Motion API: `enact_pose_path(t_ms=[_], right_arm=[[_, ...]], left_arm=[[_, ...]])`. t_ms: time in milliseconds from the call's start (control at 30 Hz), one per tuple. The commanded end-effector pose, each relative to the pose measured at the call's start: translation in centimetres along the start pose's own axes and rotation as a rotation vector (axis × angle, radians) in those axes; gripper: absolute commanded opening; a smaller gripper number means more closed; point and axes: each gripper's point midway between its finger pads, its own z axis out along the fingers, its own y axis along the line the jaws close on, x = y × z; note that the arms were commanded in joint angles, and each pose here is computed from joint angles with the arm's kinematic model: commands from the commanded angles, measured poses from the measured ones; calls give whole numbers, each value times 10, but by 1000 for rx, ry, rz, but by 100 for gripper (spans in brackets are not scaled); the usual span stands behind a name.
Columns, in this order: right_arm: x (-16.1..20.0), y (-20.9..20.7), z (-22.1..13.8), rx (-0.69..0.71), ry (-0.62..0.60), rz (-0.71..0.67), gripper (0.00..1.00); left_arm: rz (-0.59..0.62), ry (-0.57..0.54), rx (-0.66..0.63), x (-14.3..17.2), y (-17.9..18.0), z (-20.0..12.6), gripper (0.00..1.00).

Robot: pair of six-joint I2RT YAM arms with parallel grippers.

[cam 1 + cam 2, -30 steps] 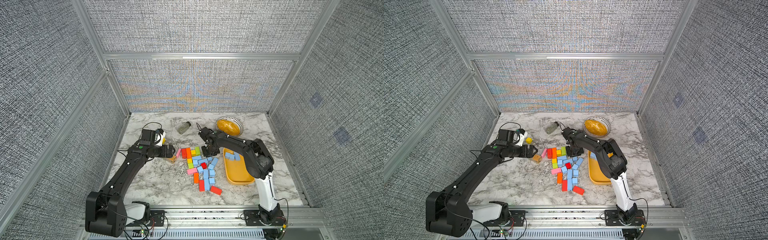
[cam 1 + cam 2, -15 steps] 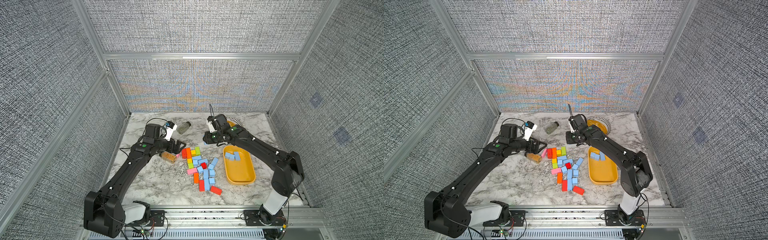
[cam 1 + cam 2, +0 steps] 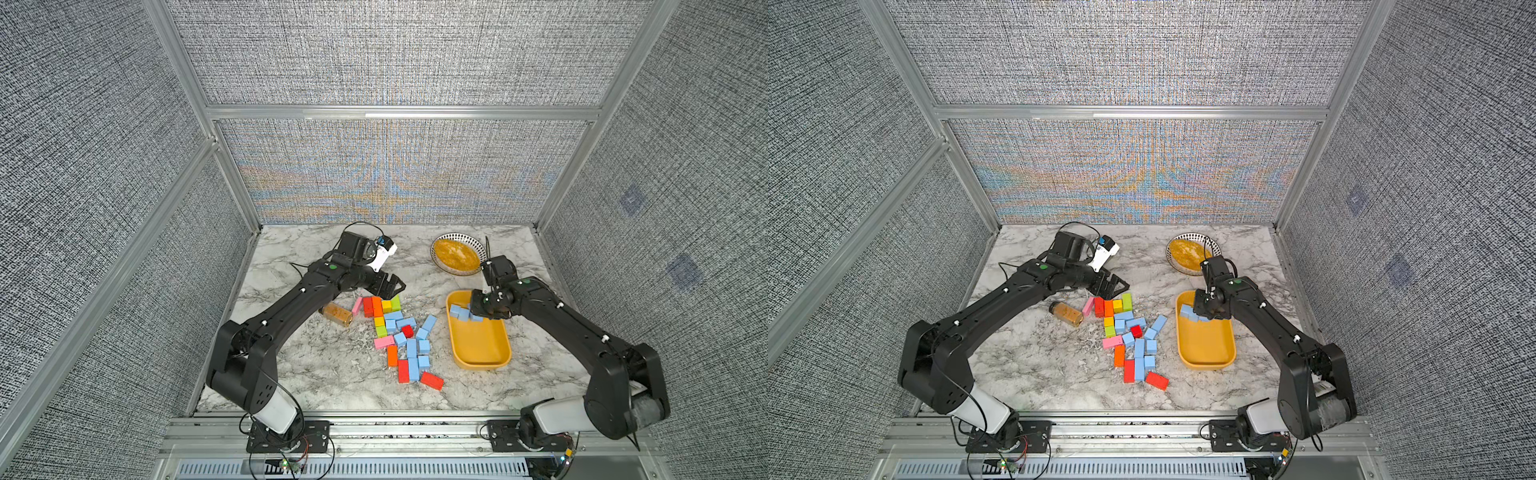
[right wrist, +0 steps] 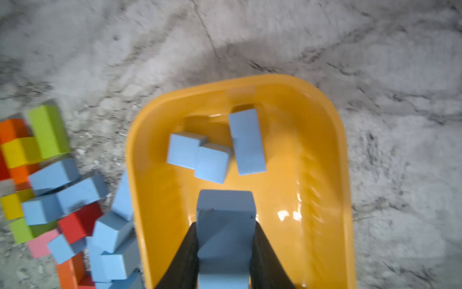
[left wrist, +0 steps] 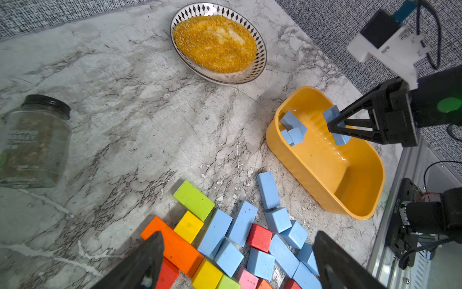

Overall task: Pick out the blue building blocks
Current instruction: Place the building block in the storage box.

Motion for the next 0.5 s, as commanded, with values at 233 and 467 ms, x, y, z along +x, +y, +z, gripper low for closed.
enact_pose_path(t_ms=[233,467], right_arm=[[-21,-29,34,193,56,-90,22],[-32,-30,50,221,104,-129,29]], left_arm=[[23,59,-2,-7,0,29,95],[42,60,-29,-15,6,33,95]])
